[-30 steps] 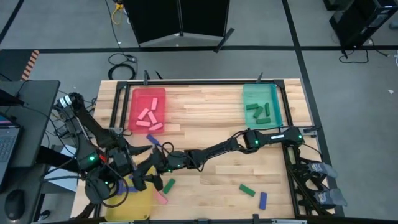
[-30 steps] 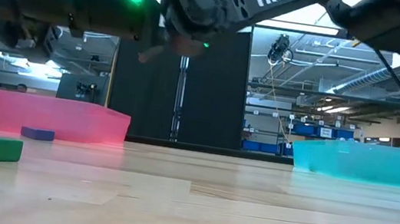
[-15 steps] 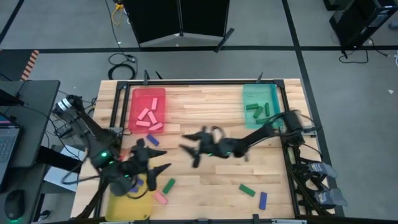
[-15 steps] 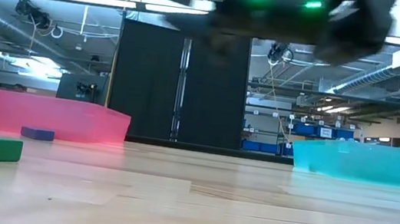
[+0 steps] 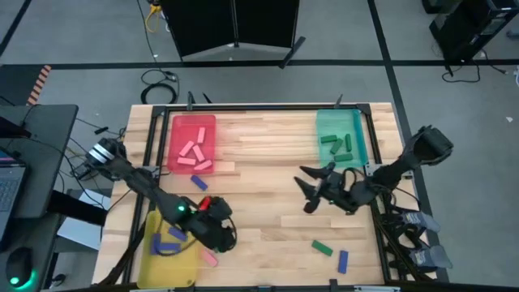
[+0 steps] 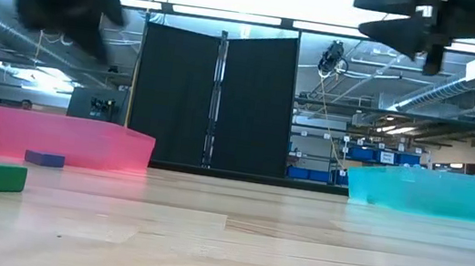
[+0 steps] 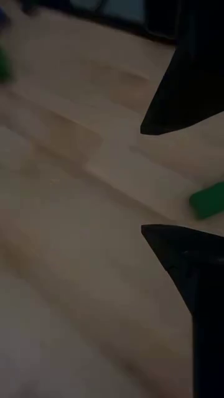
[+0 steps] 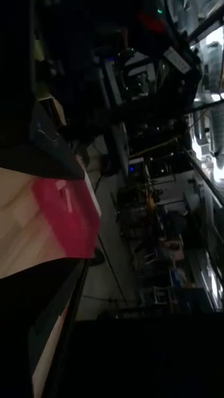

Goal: Sort blocks
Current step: Put the green block into the blue bin

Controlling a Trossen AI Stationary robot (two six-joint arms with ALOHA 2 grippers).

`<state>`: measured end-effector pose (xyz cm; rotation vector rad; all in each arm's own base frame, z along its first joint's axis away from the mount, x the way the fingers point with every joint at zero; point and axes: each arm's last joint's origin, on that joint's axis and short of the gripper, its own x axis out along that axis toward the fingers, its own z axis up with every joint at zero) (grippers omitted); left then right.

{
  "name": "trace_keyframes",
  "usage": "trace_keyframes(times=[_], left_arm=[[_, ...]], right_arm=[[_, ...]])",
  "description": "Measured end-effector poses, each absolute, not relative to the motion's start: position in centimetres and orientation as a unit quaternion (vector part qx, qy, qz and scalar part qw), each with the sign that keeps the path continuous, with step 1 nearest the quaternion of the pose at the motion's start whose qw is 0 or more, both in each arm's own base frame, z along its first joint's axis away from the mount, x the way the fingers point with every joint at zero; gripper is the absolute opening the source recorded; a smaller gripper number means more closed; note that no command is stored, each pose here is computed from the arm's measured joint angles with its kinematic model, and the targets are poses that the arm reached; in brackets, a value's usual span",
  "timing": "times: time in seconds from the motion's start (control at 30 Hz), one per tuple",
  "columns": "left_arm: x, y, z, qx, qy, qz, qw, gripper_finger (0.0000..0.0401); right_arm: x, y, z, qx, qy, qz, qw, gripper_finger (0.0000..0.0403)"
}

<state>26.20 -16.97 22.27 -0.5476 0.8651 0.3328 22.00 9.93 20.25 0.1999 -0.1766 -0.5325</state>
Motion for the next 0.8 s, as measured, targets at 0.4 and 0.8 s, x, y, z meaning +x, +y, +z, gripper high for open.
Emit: trace_keyframes(times=[0.4, 0.8], left_arm=[[29.6, -19.6, 18.1, -0.270, 0.559, 0.202, 0.757, 0.0290], [30.2, -20.2, 16.1, -0.234, 0.621, 0.247, 0.706, 0.0294]], right_arm=[[20.0, 10.5, 19.9, 0.091, -0.075, -0.267, 0.957, 0.0217], [20.0, 10.5, 19.9, 0.090, -0.075, -0.267, 0.957, 0.0212]])
